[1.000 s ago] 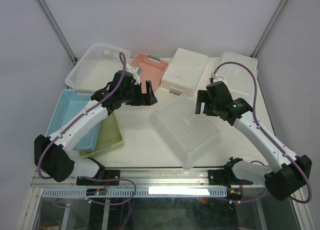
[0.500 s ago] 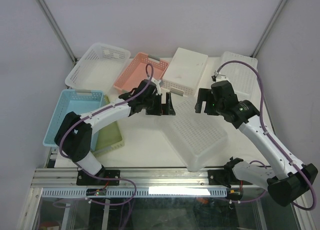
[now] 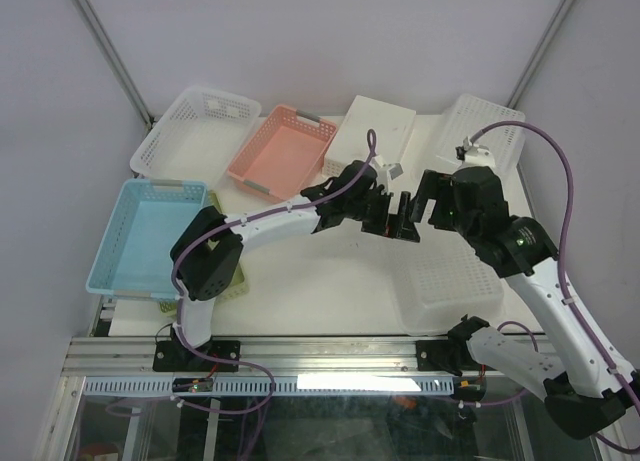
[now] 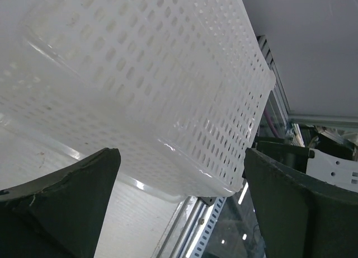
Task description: Turn the large container upside down
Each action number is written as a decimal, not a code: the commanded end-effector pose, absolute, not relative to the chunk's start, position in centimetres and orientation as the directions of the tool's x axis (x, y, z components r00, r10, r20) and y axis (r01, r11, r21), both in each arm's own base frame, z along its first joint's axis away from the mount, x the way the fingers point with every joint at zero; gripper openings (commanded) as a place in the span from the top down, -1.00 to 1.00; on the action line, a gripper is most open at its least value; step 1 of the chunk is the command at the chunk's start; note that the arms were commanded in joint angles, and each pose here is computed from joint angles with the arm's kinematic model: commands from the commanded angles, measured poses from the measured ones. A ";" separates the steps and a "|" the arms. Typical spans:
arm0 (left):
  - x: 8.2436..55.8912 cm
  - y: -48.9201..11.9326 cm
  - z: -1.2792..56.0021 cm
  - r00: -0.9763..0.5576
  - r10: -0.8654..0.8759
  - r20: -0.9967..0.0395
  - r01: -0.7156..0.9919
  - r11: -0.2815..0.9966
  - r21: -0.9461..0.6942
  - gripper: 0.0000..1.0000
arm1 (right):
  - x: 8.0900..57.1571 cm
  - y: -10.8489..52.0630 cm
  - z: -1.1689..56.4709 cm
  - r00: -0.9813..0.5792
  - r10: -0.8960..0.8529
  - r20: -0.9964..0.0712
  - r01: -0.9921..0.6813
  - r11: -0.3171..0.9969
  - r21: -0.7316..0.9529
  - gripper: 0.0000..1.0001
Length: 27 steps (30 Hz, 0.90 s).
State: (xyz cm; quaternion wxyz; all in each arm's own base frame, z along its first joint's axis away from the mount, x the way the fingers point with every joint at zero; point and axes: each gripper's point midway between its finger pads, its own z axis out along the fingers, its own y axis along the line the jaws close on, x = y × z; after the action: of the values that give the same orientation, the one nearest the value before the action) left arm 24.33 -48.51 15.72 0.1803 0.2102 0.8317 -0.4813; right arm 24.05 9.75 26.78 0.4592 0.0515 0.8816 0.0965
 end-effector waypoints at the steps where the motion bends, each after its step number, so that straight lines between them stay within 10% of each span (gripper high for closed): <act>1: 25.8 -48.0 22.1 -0.784 0.084 -0.615 0.597 0.372 -0.711 -0.98 | 24.0 9.2 27.4 -0.544 0.213 -0.811 0.038 0.972 0.230 -0.74; 14: 23.0 -50.4 17.1 -0.854 0.194 -0.483 0.521 0.335 -0.785 -0.98 | 25.3 9.0 28.2 -0.506 0.268 -0.820 0.097 0.962 0.255 -0.74; 27: 22.4 -51.2 17.0 -0.852 0.203 -0.482 0.523 0.299 -0.799 -0.98 | 33.8 -5.6 21.8 -0.394 0.536 -0.747 0.588 0.772 0.243 -0.90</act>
State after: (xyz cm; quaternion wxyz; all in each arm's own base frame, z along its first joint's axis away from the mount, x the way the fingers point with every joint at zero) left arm 23.29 -50.52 12.97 0.1259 0.2121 0.8268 -0.5055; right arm 29.00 -2.40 21.36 0.3995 0.2987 0.8652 -0.0506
